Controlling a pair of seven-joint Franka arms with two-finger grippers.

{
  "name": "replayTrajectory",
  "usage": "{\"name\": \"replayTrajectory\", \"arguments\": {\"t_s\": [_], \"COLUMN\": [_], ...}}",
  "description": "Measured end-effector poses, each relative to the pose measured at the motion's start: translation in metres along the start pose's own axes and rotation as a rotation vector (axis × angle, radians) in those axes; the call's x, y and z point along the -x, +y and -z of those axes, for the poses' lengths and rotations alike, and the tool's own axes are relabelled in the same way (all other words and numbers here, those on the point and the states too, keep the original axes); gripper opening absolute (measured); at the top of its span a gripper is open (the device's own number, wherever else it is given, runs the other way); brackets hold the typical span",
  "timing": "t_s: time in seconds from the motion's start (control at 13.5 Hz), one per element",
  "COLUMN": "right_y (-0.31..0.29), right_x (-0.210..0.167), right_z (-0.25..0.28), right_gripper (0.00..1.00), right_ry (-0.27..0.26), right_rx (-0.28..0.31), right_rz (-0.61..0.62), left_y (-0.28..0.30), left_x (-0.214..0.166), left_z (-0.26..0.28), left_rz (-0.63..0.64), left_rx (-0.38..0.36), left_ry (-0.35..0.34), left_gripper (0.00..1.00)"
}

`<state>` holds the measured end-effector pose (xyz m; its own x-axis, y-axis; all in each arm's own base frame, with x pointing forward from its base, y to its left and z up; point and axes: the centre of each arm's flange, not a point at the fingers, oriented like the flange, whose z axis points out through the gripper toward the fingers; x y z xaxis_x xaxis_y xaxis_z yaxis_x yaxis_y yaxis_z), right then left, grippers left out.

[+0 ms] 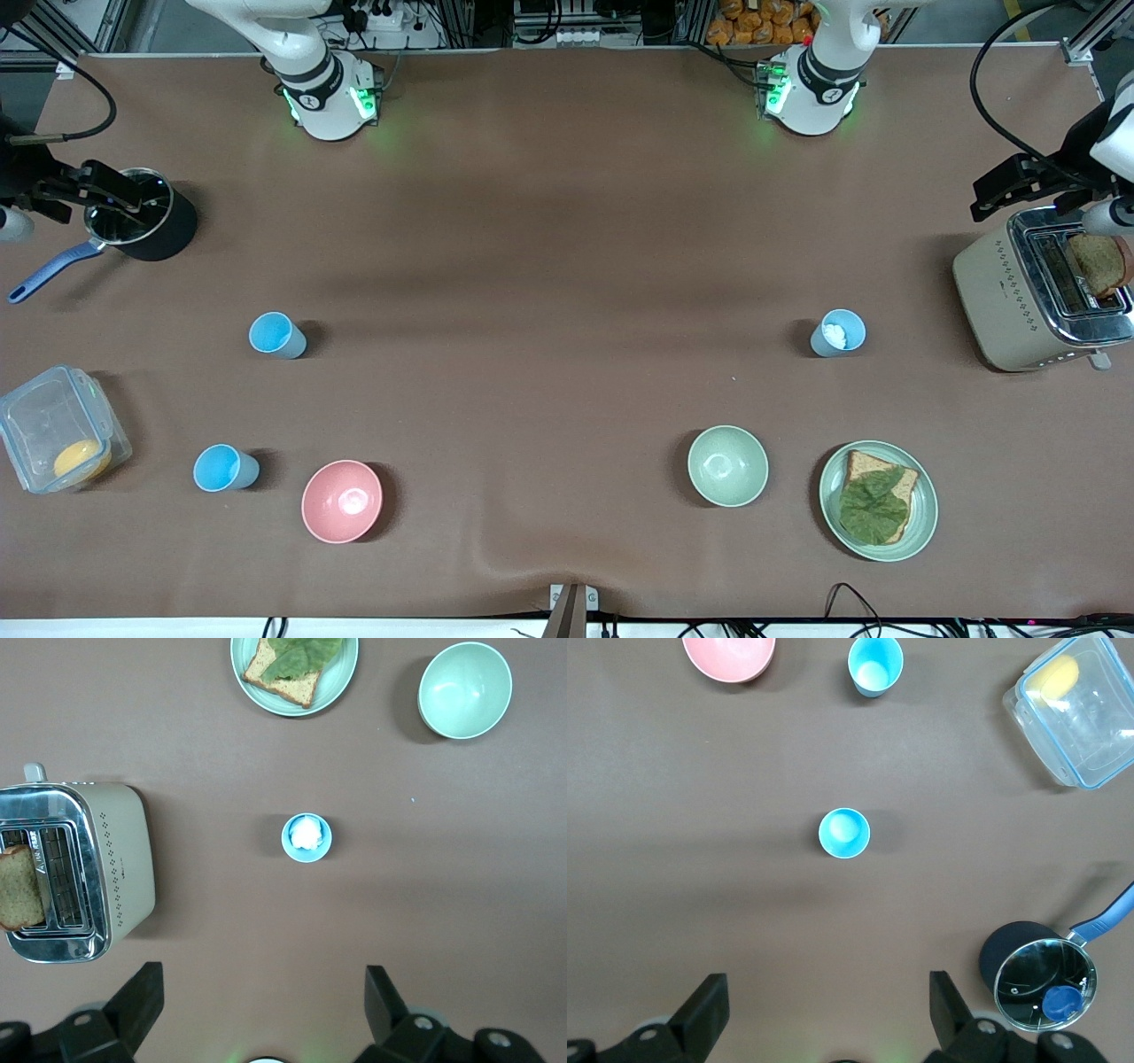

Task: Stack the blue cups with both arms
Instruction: 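Reach the right gripper to one blue cup while the left gripper reaches another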

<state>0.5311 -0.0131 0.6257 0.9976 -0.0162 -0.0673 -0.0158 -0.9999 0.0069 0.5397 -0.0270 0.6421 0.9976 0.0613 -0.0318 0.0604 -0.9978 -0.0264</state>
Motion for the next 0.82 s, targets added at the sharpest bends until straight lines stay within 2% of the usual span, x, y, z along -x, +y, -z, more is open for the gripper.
{"name": "replayTrajectory", "arguments": {"t_s": [0.3, 0.52, 0.67, 0.82], "right_y": [0.000, 0.000, -0.003, -0.005], "right_x": [0.000, -0.001, -0.012, -0.033], "right_z": [0.000, -0.001, -0.021, -0.057], "right_gripper": [1.00, 1.00, 1.00, 1.00], "right_ry": [0.001, 0.000, -0.040, -0.102], "right_rx": [0.000, 0.000, -0.001, -0.005], "right_rz": [-0.001, 0.000, 0.006, 0.013], "left_y": [0.000, 0.000, 0.003, 0.006], "left_x": [-0.001, -0.015, -0.037, -0.059], "left_z": [-0.002, -0.031, -0.072, -0.130], "left_rz": [0.000, -0.001, -0.003, -0.005], "left_rx": [0.000, -0.004, -0.004, 0.001], "left_ry": [-0.006, -0.064, -0.105, -0.098], "left_gripper": [1.00, 1.00, 1.00, 1.00]}}
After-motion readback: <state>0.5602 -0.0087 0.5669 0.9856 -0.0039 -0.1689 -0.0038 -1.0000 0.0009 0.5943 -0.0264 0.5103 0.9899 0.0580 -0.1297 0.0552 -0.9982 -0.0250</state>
